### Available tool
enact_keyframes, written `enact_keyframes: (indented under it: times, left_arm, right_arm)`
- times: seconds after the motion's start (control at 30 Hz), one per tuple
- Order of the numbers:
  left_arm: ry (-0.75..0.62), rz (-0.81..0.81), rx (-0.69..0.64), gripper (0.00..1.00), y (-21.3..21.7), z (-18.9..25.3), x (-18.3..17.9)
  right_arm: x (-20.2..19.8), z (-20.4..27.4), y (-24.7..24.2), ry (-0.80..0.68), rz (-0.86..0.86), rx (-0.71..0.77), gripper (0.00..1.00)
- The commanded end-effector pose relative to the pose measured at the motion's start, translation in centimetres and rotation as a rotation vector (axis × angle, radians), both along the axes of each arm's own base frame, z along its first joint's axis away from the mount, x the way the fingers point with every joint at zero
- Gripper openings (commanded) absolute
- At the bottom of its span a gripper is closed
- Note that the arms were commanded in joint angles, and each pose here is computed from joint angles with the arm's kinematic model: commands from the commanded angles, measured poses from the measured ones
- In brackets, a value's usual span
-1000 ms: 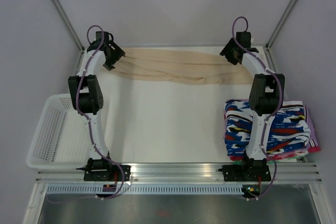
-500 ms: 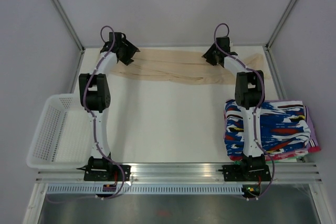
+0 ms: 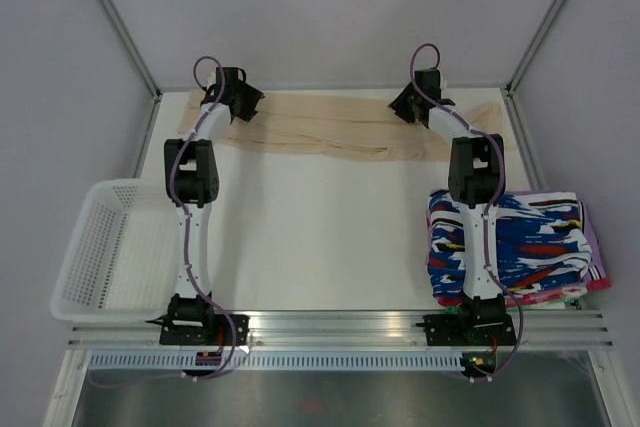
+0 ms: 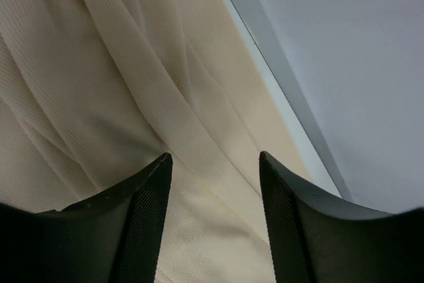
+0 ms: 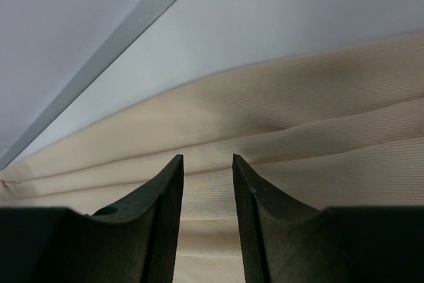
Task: Fold and stack the trousers
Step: Fold the trousers
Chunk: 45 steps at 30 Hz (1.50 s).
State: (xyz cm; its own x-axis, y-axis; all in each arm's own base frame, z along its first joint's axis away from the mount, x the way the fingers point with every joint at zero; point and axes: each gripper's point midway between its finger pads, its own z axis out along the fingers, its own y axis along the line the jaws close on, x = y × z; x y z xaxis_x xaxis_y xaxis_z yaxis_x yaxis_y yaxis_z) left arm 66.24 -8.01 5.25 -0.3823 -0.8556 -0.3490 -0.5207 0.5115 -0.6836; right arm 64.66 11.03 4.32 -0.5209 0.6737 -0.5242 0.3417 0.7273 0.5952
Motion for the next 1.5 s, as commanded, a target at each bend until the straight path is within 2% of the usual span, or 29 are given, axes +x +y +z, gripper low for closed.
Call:
enact_keyframes:
  times: [0.0, 0.2, 0.3, 0.43, 0.5, 0.73, 0.9, 1.13, 1.3, 1.37, 1.47]
  left_arm:
    - [-0.109, 0.054, -0.032, 0.6, -0.1, 2.3, 2.5]
    - [-0.101, 0.093, -0.03, 0.49, 0.4, 0.7, 2.9]
    - [-0.094, 0.101, -0.04, 0.5, 0.4, 0.4, 3.1]
    - [-0.084, 0.097, -0.04, 0.6, 0.3, 0.9, 2.8]
    - [-0.071, 0.096, -0.032, 0.62, 0.4, 0.9, 2.4]
    - [-0.004, 0.08, -0.042, 0.6, -0.1, -0.2, 1.1]
    - [-0.032, 0.07, -0.016, 0.6, 0.1, 1.6, 0.5]
    - [-0.011, 0.071, -0.013, 0.57, 0.0, 1.2, 0.0]
    - [0.017, 0.088, -0.031, 0.5, -0.1, -0.7, 0.0]
    - [0.017, 0.099, -0.034, 0.4, 0.0, -1.1, 0.3]
    - [0.02, 0.11, -0.039, 0.31, 0.1, -2.2, 0.8]
  right_arm:
    - [1.5, 2.3, -0.2, -0.07, -0.009, -0.002, 0.41]
    - [0.8, 1.5, -0.1, -0.038, 0.0, -0.005, 0.38]
    - [0.7, 1.4, -0.2, -0.032, 0.004, -0.014, 0.38]
    - [0.8, 1.7, -0.4, -0.038, -0.003, -0.013, 0.38]
    - [1.0, 1.9, -0.5, -0.043, -0.008, -0.005, 0.38]
    - [1.2, 1.5, -0.4, -0.04, -0.014, 0.008, 0.38]
    - [1.0, 1.4, -0.5, -0.036, -0.018, 0.0, 0.38]
    - [0.7, 0.7, -0.4, -0.018, -0.013, 0.008, 0.38]
    - [0.7, 0.7, -0.6, -0.019, -0.019, 0.0, 0.38]
    - [0.7, 0.7, -0.6, -0.02, -0.018, 0.002, 0.38]
    - [0.7, 0.6, -0.7, -0.016, -0.021, -0.003, 0.38]
